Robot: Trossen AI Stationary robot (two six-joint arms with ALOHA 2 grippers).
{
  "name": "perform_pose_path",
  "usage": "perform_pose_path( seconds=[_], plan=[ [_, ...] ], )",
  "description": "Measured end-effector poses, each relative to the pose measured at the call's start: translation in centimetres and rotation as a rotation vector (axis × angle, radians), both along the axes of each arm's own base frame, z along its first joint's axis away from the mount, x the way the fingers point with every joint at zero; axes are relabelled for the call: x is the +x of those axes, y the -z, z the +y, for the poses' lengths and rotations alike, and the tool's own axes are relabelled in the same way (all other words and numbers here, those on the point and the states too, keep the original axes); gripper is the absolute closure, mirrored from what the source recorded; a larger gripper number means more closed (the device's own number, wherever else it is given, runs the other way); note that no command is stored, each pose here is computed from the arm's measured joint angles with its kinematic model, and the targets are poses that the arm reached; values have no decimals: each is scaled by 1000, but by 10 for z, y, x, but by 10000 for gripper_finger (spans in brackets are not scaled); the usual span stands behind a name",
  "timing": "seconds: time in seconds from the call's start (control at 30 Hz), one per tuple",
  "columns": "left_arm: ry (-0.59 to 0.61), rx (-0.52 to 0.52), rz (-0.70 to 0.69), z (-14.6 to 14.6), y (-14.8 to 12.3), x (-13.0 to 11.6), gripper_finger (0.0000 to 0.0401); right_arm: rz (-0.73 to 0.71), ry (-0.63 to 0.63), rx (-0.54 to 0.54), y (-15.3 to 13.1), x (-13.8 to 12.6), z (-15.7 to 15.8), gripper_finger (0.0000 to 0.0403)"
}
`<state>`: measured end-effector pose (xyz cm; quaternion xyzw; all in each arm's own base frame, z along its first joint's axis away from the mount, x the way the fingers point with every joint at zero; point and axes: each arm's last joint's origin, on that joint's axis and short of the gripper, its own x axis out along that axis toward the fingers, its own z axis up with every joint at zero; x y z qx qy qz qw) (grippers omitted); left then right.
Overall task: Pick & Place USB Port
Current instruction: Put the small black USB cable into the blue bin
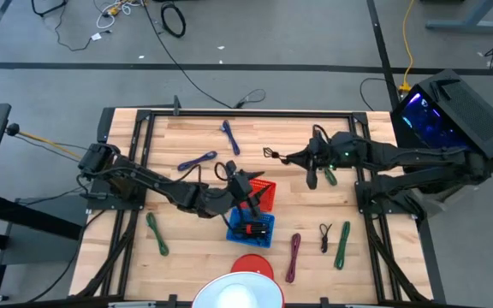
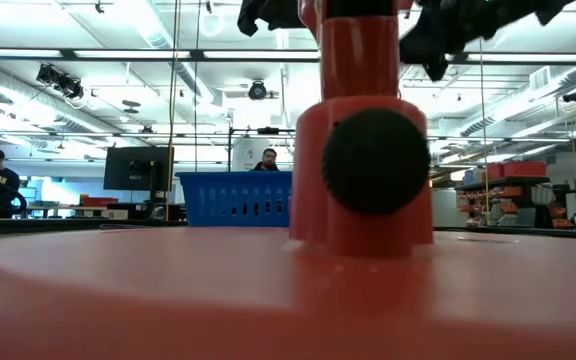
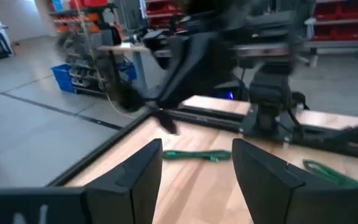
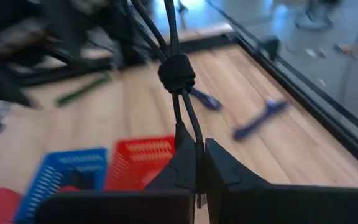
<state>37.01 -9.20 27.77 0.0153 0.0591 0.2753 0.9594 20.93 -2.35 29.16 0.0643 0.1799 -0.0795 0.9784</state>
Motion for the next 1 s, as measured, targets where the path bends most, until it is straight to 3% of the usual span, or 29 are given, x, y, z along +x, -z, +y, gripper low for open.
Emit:
perform_pose_path(
  seconds=[0.23, 0.5, 1.0],
  plan=[
    [-3, -6, -106, 6, -12, 3, 202, -123, -103, -41, -20, -8, 20, 398],
    [164, 42, -290, 2, -34, 3, 202, -137, -144, -65, -22, -8, 35, 398],
    [210, 35, -367, 17, -40, 6, 213, -182, -206, -92, -25, -8, 57, 398]
  ],
)
